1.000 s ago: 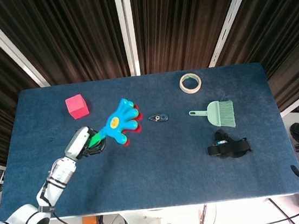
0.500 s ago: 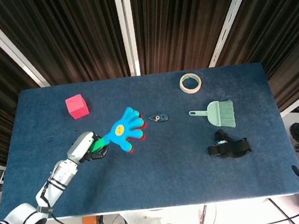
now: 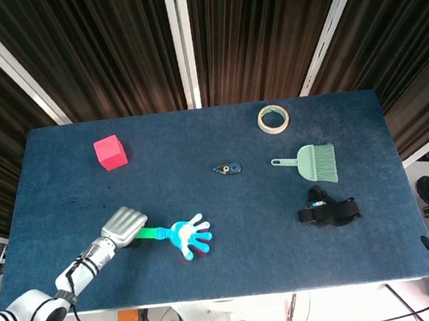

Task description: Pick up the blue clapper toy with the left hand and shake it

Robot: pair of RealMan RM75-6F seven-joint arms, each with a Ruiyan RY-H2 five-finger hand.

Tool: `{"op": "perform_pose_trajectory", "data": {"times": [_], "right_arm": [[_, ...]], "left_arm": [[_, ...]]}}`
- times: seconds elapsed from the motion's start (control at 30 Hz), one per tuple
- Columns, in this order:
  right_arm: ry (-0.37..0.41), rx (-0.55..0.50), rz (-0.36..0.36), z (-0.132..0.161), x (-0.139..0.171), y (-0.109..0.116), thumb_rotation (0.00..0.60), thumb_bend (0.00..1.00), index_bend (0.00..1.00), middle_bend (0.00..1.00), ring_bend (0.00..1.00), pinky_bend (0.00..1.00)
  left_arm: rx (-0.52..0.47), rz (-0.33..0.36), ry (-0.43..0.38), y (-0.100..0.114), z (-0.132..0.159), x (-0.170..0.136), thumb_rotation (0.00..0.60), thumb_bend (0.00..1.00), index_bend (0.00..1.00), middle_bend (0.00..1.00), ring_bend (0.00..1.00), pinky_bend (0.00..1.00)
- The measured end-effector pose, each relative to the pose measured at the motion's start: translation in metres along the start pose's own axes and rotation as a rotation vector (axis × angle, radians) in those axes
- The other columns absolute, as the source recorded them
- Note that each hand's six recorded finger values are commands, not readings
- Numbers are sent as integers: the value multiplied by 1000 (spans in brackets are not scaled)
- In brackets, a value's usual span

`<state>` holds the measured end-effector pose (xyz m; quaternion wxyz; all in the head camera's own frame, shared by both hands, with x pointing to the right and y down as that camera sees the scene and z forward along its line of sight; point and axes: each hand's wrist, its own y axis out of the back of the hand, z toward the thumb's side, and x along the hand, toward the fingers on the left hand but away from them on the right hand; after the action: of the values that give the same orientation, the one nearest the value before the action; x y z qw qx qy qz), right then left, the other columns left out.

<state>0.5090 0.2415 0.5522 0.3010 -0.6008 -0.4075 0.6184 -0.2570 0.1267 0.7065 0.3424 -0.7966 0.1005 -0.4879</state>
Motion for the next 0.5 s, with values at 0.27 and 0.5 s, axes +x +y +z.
{"op": "perform_pose_trajectory", "data": {"times": [0.27, 0.5], "right_arm": [[2, -1, 6, 1, -1, -1, 600, 212, 0, 29, 0, 0], [6, 1, 16, 3, -2, -4, 600, 212, 0, 29, 0, 0]], "left_arm": [[-609, 224, -44, 48, 11, -3, 600, 637, 1000, 1000, 1000, 1000], [-1337, 476, -209, 101, 4, -21, 600, 643, 1000, 1000, 1000, 1000]]}}
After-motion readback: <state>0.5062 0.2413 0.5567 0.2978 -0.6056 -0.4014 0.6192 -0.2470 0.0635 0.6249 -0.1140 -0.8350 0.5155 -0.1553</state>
